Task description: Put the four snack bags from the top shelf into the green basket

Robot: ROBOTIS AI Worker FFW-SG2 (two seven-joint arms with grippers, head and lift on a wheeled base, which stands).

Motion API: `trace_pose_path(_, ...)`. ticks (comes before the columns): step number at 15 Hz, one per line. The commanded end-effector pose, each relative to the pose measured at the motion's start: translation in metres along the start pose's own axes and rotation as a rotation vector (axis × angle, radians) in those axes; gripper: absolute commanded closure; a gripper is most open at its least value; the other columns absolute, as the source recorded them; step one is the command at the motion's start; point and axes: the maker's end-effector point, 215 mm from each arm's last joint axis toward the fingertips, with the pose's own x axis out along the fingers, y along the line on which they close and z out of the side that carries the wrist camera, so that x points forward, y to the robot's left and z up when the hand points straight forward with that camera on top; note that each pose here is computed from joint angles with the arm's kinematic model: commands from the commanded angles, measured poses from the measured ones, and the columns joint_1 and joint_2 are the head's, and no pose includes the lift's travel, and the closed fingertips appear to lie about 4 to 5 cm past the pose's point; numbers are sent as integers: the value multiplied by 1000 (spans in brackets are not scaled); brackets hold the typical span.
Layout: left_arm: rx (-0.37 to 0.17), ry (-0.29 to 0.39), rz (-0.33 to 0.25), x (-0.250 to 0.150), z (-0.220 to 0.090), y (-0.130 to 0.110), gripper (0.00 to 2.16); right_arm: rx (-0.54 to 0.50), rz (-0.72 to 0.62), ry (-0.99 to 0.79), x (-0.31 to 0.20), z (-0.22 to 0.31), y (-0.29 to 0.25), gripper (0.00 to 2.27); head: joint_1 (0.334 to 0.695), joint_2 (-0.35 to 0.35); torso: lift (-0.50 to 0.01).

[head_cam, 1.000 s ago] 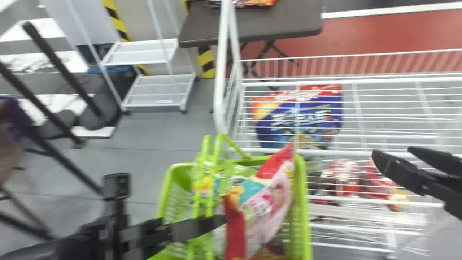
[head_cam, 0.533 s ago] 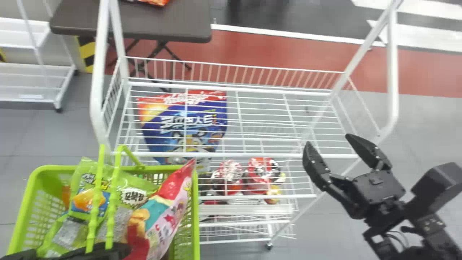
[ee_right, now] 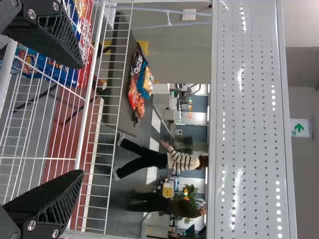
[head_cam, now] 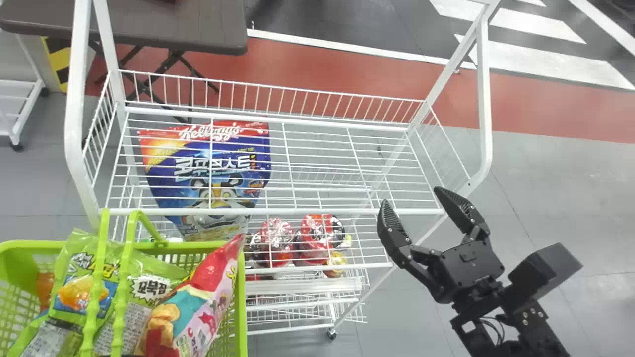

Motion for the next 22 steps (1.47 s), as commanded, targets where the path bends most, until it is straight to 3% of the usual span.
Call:
trace_pose_path(1, -61, -16, -11, -3, -2, -3, 2148, 4, 4, 0, -2, -3, 1, 56, 695, -322, 0)
trace_pose_path(5, -136, -21, -3, -6, -4, -5, 2148, 1, 9, -20, -5, 2, 3, 63, 695, -317, 0)
trace_pose_path(22, -118, -22, -16, -4, 11, -5, 2148, 21, 3, -2, 1, -6, 4, 73, 695, -308, 0)
